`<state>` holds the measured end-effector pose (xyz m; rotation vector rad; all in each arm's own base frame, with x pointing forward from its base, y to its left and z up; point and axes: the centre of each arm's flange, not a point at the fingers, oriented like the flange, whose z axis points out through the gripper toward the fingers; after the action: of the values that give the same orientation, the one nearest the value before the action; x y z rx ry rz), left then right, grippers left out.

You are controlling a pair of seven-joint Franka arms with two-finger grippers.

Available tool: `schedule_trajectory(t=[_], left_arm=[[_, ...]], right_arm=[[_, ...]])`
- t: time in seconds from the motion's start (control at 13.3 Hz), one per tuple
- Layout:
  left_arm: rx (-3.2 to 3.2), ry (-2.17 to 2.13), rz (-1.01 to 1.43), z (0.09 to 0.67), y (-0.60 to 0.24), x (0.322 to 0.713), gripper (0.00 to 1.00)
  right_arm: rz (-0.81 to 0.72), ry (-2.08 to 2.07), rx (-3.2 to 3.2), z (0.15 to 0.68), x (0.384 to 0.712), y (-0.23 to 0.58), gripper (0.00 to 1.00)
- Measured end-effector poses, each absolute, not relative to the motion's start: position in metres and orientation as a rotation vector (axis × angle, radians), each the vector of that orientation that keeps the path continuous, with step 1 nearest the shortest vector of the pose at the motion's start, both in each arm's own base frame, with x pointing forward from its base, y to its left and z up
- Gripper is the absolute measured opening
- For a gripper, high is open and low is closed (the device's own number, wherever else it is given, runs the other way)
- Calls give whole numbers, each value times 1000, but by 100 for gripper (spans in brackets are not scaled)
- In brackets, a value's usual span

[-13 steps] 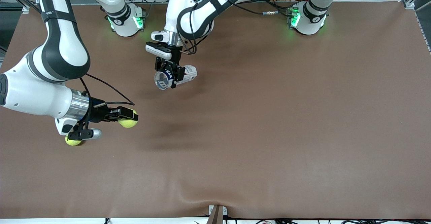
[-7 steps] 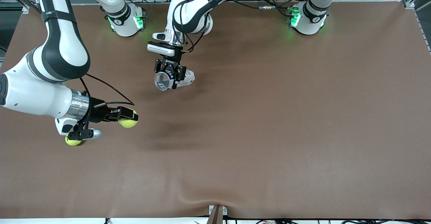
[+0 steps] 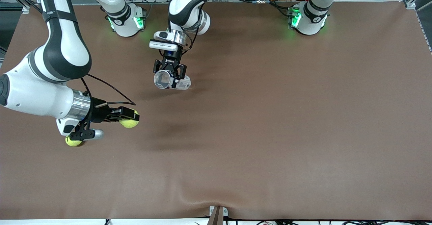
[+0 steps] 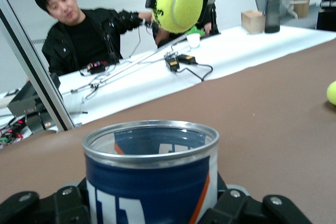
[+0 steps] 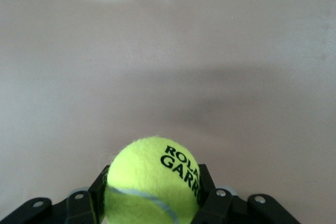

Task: Insert tennis ball vertically with right arm
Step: 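Hold the can upright with the left gripper while the right gripper brings the ball, then position the ball over the can opening and open the right gripper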

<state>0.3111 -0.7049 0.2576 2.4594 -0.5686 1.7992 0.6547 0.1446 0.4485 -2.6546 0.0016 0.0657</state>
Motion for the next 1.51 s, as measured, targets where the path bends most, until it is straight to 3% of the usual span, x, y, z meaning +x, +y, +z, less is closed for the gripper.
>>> schedule_trajectory(t=[0.6, 1.05, 1.51], left_arm=[[2280, -352, 2050, 227, -706, 299, 78], [2221, -269, 2091, 212, -702, 300, 79], [2210, -280, 2119, 184, -695, 299, 79]], right_arm=[[117, 8, -2704, 440, 646, 165, 67], [195, 64, -2776, 447, 628, 200, 67], [329, 114, -2847, 484, 584, 241, 67]])
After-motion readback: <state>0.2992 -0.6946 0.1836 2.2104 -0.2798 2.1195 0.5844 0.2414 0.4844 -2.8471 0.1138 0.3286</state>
